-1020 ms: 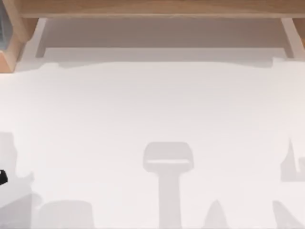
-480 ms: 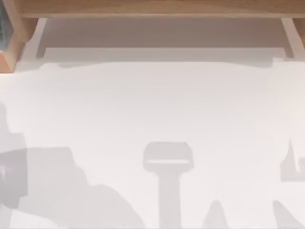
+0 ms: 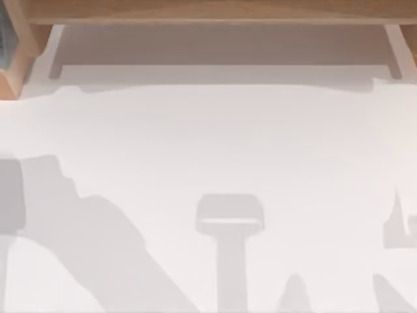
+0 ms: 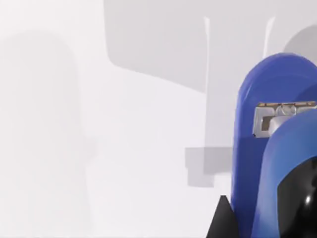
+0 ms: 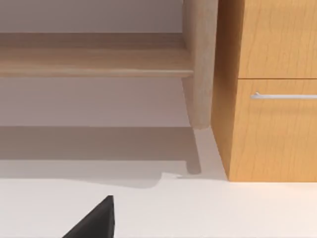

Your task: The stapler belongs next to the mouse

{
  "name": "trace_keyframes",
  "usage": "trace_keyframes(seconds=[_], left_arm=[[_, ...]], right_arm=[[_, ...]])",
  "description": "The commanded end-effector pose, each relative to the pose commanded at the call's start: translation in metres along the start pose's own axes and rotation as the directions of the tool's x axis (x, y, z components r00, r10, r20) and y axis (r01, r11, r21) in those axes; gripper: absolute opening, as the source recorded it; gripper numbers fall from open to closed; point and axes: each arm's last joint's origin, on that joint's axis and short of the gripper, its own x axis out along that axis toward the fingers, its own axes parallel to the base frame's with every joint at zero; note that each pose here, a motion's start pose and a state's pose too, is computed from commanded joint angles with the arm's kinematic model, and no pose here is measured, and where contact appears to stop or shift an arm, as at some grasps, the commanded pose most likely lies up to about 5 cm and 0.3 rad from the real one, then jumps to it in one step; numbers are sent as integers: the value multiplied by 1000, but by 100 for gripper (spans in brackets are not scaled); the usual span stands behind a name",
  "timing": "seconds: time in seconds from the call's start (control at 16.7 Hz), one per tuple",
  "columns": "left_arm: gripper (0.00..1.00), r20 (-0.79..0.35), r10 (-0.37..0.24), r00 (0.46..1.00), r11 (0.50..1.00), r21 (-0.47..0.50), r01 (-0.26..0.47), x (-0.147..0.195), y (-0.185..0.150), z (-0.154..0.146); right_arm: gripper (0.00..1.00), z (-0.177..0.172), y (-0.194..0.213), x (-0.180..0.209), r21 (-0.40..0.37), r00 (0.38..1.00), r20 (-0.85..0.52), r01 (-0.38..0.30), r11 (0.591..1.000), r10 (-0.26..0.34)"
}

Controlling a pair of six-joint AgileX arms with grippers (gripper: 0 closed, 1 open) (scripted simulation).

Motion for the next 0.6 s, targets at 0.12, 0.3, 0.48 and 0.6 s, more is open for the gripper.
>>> trace_keyframes(seconds=[0.12,0.3,0.48,0.6], left_arm=[[0,0,0,1000,1000,2,0,0,0,0],[0,3,3,1000,1000,7,-3,-1,-2,1],[0,8,12,1000,1000,-2,-12,3,2,2],[0,7,21,1000,1000,-8,-21,6,5,4]], right_arm=[[100,0,0,0,0,1000,0,0,1000,0],[100,0,0,0,0,1000,0,0,1000,0],[100,0,0,0,0,1000,0,0,1000,0],[100,0,0,0,0,1000,0,0,1000,0]])
